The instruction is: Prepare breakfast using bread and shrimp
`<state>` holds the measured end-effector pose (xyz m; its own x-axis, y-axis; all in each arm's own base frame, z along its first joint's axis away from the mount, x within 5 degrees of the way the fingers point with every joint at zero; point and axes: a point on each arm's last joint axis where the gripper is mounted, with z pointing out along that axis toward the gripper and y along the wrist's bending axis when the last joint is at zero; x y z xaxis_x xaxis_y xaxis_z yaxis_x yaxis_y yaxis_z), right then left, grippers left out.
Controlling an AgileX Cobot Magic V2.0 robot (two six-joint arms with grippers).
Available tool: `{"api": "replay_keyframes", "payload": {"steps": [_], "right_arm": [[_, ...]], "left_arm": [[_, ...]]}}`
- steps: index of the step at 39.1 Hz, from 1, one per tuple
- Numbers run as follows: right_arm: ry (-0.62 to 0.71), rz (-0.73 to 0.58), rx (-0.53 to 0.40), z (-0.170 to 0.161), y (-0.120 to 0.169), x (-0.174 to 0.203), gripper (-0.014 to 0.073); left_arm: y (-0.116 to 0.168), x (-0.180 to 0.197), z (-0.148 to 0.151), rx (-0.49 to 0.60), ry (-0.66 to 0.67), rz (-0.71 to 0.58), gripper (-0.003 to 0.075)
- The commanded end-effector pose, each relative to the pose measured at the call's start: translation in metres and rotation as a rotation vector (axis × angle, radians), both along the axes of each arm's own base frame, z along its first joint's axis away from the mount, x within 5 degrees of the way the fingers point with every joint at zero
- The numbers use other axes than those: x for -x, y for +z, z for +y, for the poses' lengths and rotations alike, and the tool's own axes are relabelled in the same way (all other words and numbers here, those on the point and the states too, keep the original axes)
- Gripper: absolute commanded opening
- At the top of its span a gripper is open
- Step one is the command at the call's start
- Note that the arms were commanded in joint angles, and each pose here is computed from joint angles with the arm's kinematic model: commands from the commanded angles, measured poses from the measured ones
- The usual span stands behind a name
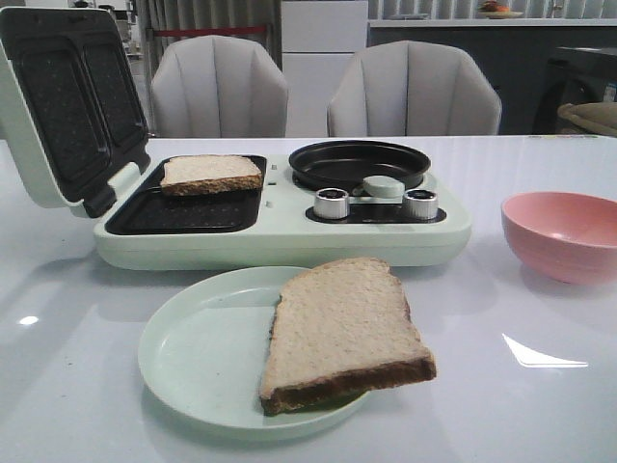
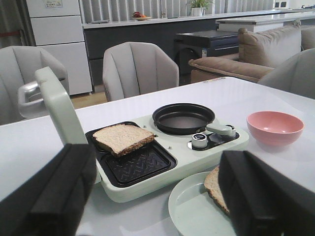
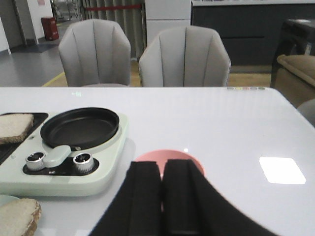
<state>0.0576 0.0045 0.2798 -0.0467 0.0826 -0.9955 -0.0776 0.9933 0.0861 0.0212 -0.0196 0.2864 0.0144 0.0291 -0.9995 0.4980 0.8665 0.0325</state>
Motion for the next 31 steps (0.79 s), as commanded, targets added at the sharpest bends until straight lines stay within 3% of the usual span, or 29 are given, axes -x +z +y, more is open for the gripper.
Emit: {"api": "replay_keyframes", "payload": {"steps": [1, 8, 19, 31], "right_arm": [[-0.002, -0.08, 0.007, 0.0, 0.017, -0.002, 0.0153], [0.0, -0.077, -0.004, 0.0, 0.018, -0.004, 0.0171], [0.038, -0.01, -0.018, 0.005, 0.03, -0.018, 0.0505], [0.108, 0.41, -0.179, 0.023, 0.036, -0.072, 0.0519]], "left_arm": [[0.015, 0.001, 0.002, 0.072, 0.012, -0.07, 0.0564], [0.015, 0.001, 0.002, 0.072, 0.012, -0.07, 0.0564], [0.015, 0.001, 0.002, 0.072, 0.012, -0.07, 0.0564], [0.015, 0.001, 0.002, 0.072, 0.012, -0.07, 0.0564]]}}
